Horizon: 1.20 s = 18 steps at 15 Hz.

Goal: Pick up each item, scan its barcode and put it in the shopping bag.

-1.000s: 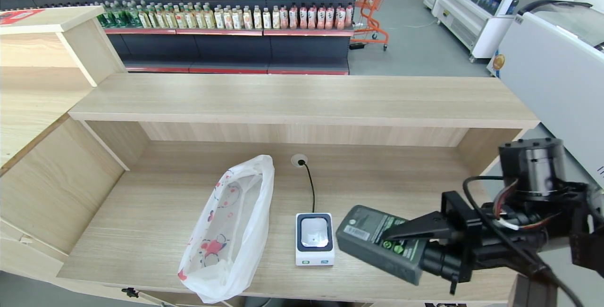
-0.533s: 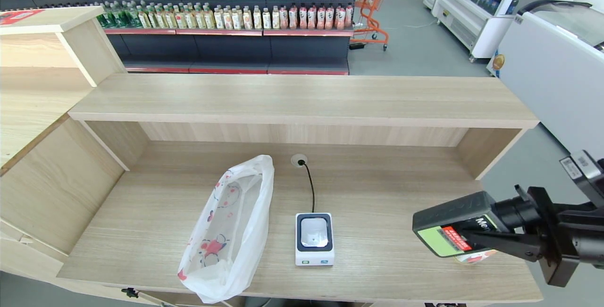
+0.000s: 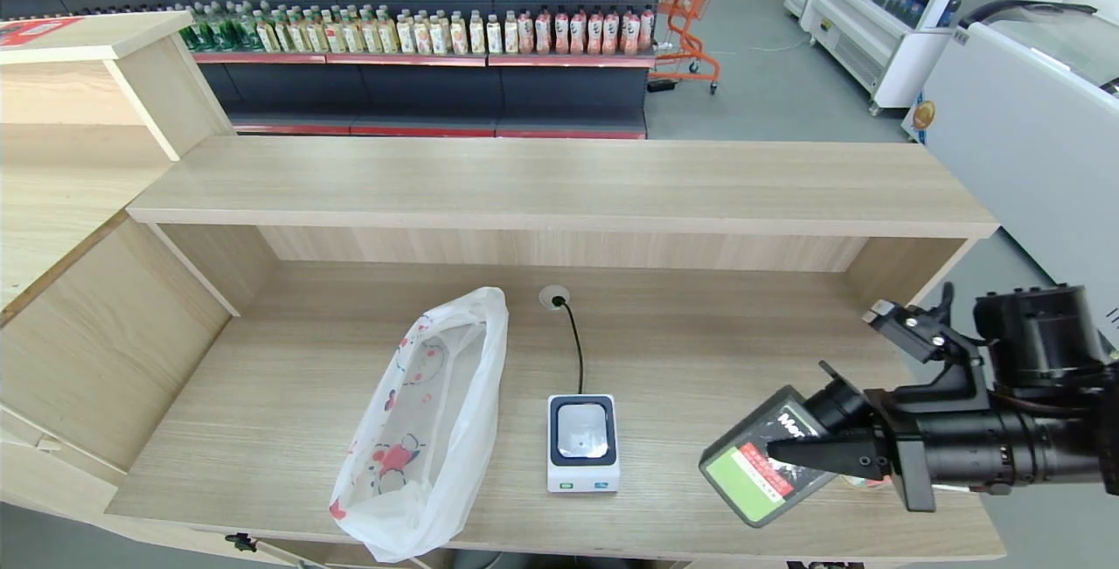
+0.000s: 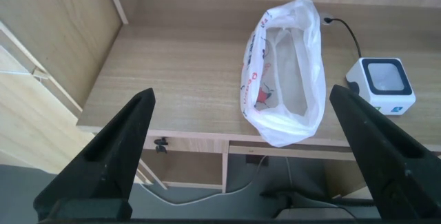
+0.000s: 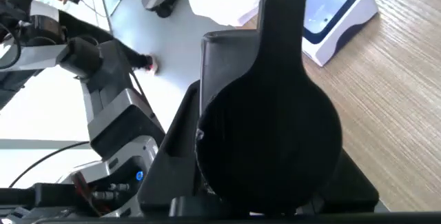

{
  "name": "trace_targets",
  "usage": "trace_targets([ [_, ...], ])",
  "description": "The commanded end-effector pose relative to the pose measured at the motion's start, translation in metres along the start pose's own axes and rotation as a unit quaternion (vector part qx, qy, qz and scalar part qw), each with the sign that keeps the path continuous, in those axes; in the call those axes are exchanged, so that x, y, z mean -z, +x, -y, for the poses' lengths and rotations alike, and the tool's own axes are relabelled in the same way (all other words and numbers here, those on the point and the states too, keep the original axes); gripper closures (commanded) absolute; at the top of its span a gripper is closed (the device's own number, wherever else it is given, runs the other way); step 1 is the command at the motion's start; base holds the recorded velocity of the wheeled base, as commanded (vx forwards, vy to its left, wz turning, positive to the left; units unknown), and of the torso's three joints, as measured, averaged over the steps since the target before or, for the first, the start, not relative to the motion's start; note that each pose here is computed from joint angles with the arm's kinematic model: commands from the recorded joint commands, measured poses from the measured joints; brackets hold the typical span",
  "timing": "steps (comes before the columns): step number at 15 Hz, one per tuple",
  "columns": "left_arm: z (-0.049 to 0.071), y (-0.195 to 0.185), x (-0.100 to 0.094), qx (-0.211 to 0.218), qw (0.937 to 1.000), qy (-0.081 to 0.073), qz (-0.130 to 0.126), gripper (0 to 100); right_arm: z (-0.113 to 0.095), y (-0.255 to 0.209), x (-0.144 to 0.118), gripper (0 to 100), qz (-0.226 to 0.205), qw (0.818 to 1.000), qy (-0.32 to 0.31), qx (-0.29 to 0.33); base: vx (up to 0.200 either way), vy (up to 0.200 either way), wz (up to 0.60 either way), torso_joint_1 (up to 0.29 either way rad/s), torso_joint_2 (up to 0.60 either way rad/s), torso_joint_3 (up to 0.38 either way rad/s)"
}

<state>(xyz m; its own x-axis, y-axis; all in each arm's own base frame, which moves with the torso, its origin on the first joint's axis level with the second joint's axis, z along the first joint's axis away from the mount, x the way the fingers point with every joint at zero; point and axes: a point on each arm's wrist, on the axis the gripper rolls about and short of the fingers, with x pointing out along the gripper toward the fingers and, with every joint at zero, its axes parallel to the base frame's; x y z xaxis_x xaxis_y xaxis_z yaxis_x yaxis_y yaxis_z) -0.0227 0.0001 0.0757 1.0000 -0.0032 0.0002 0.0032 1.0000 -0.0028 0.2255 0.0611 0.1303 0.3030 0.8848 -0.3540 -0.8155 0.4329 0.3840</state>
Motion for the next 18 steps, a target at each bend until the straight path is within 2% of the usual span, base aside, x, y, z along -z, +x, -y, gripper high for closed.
trace_targets([
  [1, 0.0, 0.0, 0.0, -0.001, 1.0, 0.0, 0.001, 0, 0.03, 0.033, 0.001, 100, -0.03, 0.999, 0.025, -0.017, 0.0, 0.0, 0.0, 0.0, 0.0, 0.0],
  [3, 0.0, 0.0, 0.0, -0.001, 1.0, 0.0, 0.0, 0, 0.044, 0.05, -0.001, 100, -0.036, 0.999, 0.025, -0.022, 0.0, 0.0, 0.0, 0.0, 0.0, 0.0],
  [9, 0.0, 0.0, 0.0, 0.0, 1.0, 0.0, 0.001, 0, 0.068, 0.109, 0.001, 100, -0.071, 0.997, 0.013, -0.023, 0.0, 0.0, 0.0, 0.0, 0.0, 0.0],
  [13, 0.0, 0.0, 0.0, 0.0, 1.0, 0.0, 0.0, 0, 0.078, 0.147, -0.002, 100, -0.074, 0.997, -0.017, -0.005, 0.0, 0.0, 0.0, 0.0, 0.0, 0.0],
  [18, 0.0, 0.0, 0.0, 0.0, 1.0, 0.0, 0.001, 0, 0.087, 0.195, -0.016, 100, -0.065, 0.997, -0.049, 0.003, 0.0, 0.0, 0.0, 0.0, 0.0, 0.0],
])
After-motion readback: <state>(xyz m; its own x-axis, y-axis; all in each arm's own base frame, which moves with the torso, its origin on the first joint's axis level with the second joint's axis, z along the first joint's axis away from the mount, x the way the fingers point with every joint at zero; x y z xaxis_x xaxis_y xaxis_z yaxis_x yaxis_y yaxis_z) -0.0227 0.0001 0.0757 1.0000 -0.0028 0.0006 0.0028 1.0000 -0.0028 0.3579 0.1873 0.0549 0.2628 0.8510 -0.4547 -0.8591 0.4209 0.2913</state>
